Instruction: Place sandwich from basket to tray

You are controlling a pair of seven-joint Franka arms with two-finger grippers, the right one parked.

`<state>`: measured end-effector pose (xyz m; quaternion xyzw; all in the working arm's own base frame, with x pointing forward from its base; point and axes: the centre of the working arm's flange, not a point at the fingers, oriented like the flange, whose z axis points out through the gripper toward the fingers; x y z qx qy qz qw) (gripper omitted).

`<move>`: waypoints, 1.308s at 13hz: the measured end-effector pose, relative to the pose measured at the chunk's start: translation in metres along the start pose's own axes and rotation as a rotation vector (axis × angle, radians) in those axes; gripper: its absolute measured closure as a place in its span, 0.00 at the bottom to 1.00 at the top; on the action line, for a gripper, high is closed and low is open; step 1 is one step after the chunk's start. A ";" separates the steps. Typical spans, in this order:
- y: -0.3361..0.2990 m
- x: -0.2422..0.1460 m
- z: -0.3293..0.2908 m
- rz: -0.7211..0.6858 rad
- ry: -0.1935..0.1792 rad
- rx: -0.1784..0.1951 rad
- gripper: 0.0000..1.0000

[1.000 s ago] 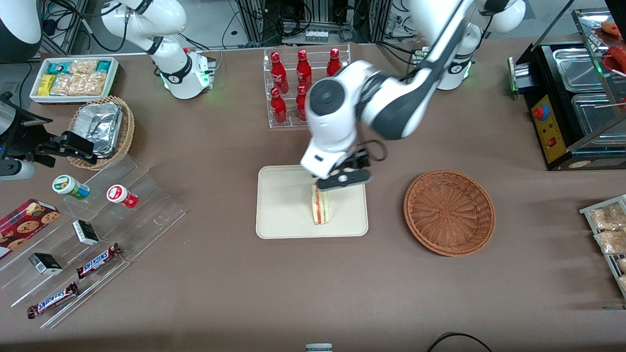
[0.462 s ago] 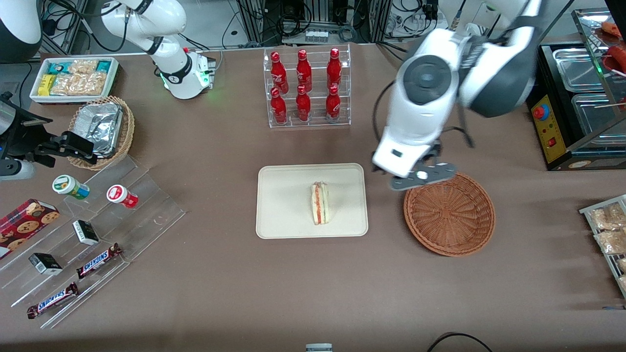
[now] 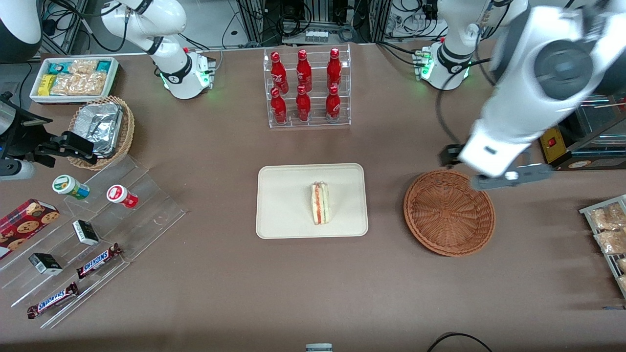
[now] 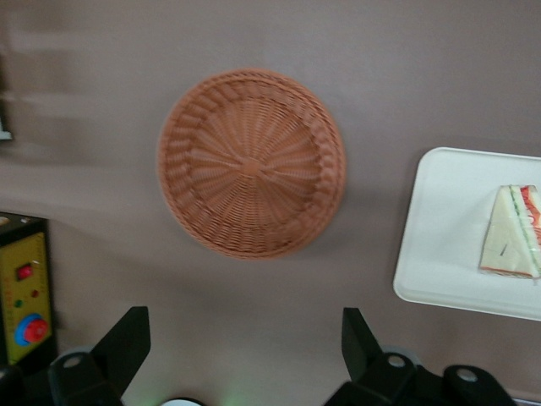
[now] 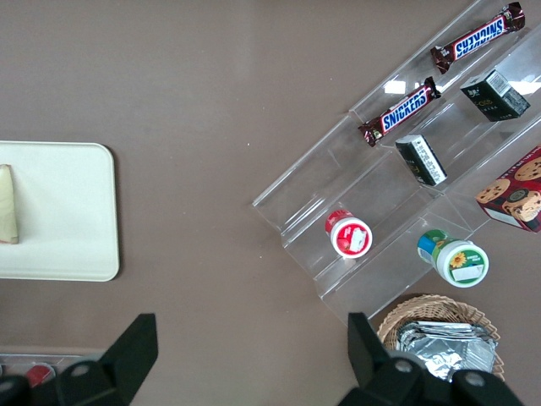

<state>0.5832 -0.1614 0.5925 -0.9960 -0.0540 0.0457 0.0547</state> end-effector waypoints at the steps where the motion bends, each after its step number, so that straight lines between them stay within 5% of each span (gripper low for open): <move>1: -0.029 0.002 -0.006 0.034 -0.005 -0.012 0.00; 6: -0.133 -0.007 -0.008 0.162 -0.023 -0.030 0.00; 17: -0.141 -0.020 -0.011 0.169 0.031 -0.060 0.00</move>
